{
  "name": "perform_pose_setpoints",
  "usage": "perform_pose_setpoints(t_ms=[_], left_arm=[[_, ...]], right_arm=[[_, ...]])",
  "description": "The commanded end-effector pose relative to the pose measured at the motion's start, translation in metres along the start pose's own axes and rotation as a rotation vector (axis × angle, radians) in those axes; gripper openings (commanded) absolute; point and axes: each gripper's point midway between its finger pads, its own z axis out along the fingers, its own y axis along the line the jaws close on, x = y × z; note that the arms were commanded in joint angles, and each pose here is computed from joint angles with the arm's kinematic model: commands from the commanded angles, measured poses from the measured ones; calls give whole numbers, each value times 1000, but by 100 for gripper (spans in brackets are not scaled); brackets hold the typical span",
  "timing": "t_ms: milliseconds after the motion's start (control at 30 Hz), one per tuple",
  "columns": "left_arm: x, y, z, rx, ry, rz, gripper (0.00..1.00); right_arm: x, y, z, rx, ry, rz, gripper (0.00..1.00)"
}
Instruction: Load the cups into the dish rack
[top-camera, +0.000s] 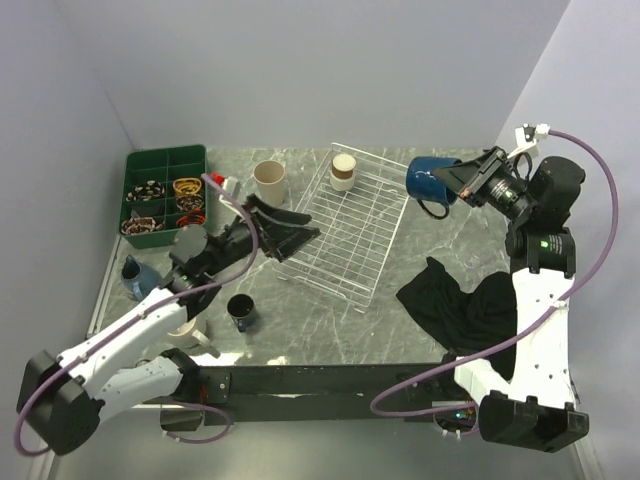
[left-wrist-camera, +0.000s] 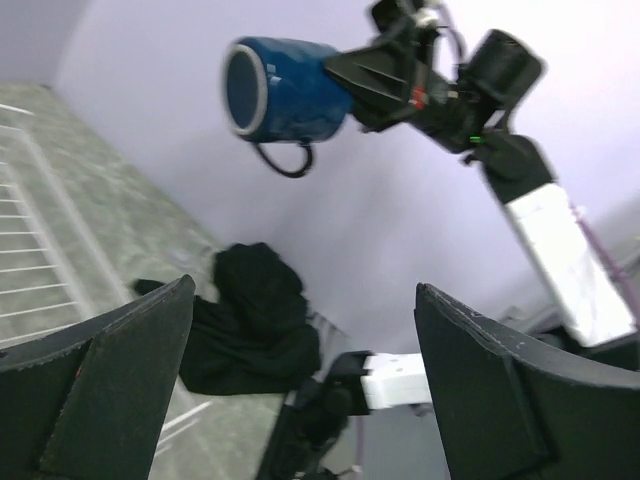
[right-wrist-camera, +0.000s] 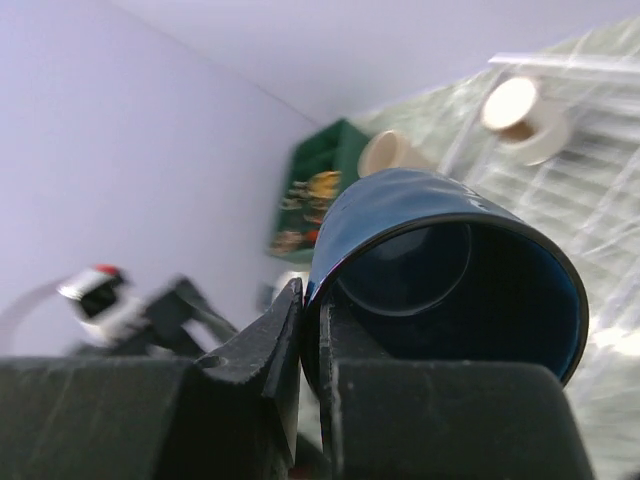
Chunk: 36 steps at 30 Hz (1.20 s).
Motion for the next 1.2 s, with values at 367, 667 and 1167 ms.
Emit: perform_pose_setpoints(t_ms=[367,667,1167], left_arm=[[4,-53,81,167,3,-376,96],[28,-58,112,203,82,-277,96],[44,-81,145,376,171,-180,83]], right_arm=[[-5,82,-26,-347,5,447,0],[4,101,-35,-352,38,474,0],[17,92,-34,-333,65,517,0]])
